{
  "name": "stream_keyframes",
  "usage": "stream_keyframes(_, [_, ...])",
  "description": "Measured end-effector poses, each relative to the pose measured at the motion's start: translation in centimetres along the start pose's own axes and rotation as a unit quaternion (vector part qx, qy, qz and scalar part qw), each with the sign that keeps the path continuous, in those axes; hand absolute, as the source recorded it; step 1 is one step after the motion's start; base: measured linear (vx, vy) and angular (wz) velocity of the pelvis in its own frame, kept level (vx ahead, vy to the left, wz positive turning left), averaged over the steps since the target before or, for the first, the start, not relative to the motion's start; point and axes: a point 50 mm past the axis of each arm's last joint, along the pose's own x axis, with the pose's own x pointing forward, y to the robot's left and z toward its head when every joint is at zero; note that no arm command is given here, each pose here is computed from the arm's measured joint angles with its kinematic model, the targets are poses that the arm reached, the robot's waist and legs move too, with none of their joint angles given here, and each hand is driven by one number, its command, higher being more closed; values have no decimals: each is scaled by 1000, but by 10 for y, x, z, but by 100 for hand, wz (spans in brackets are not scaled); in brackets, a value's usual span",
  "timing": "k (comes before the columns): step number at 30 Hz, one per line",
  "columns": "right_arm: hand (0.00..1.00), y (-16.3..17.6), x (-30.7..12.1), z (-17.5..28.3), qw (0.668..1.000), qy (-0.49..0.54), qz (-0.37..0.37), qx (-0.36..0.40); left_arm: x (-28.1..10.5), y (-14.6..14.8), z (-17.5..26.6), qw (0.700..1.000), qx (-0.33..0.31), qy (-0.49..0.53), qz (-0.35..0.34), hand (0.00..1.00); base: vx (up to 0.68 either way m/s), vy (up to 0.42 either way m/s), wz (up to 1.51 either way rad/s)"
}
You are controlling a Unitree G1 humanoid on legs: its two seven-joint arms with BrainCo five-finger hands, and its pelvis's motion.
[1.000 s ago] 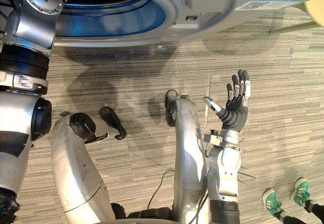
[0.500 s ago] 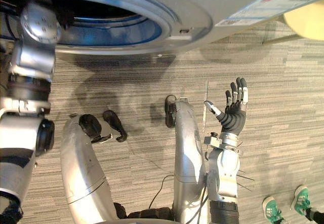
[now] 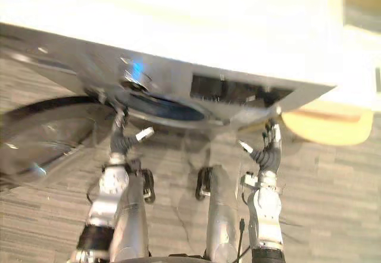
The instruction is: Pick up the laundry basket with both hands and put the clothes into the washing machine.
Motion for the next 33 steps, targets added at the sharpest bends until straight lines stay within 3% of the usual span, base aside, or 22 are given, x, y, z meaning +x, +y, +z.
stream_keyframes(4, [0,-13,-24,-50,992,124,-12,-31,-45,5,-65,989,-47,143,-13,0,225,-19,32])
stream_keyframes(13, [0,-42,-48,-107,953,280,-9,-111,-116,16,-148,934,-5,355,-46,0,131,61,-10])
stream_keyframes(25, [0,-8,-33,-106,954,267,57,-121,-90,59,-140,948,23,317,22,0,-56,45,-17])
stream_keyframes(28, [0,-3,-8,-92,965,229,52,-121,-89,45,-138,949,5,314,23,0,-238,-38,0])
stream_keyframes(33, [0,-8,-14,-94,963,236,45,-122,-91,31,-134,951,-5,308,17,0,-256,-8,19])
